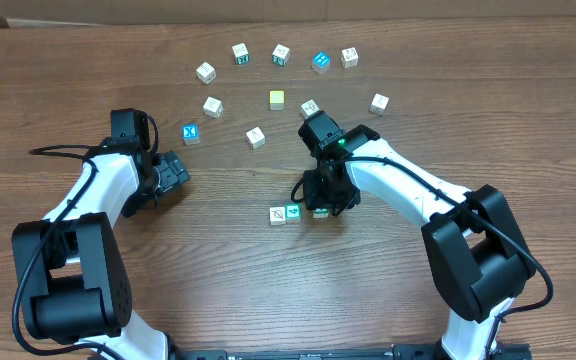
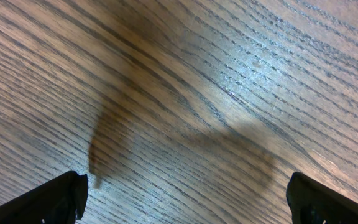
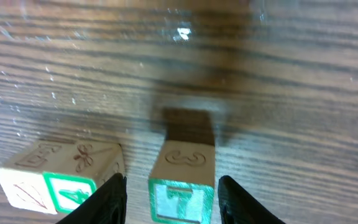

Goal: Form a horizontal line

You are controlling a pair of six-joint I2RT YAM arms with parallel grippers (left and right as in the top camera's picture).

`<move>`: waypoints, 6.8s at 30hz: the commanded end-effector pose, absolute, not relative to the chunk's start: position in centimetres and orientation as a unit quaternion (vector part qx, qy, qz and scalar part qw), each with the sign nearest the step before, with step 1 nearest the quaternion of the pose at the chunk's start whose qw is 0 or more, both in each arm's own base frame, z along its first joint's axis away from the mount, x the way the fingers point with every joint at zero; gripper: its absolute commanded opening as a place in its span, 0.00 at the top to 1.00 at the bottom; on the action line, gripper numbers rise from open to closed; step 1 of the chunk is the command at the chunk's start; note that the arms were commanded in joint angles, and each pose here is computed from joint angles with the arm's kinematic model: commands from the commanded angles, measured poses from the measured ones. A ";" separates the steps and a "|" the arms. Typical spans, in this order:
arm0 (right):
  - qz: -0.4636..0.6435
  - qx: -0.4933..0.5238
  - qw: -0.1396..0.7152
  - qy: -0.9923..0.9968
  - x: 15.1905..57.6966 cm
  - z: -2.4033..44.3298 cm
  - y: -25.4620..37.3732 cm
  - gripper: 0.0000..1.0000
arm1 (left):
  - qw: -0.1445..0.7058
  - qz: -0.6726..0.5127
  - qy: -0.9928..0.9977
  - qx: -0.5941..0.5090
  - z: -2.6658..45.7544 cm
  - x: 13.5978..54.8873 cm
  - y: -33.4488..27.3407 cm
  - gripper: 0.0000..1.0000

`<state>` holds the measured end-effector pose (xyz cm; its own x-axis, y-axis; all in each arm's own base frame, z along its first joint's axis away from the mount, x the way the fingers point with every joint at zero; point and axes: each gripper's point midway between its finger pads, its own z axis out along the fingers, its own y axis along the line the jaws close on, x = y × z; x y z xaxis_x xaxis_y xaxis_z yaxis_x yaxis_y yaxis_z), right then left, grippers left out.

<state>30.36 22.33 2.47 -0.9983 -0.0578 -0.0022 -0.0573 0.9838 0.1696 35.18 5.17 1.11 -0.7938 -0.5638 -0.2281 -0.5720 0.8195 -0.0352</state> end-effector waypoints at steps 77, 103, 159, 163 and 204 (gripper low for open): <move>-0.006 -0.112 0.030 -0.993 30.5 1.4 16.6 0.84 | 0.108 0.022 0.948 -0.300 0.6 34.9 5.4 0.00; -0.046 -0.038 0.053 -0.997 29.4 1.0 19.1 0.96 | 0.108 0.022 0.948 -0.300 0.6 34.9 5.4 0.01; -0.085 0.032 0.050 -0.995 28.4 1.1 22.4 0.96 | 0.108 0.022 0.948 -0.300 0.6 34.9 5.4 0.00; -0.085 0.030 0.051 -0.995 28.4 1.1 22.4 0.96 | 0.108 0.022 0.948 -0.300 0.6 34.9 5.4 0.00; -0.063 -0.012 0.040 -0.997 29.2 1.0 21.2 0.96 | 0.108 0.022 0.948 -0.300 0.6 34.9 5.4 0.00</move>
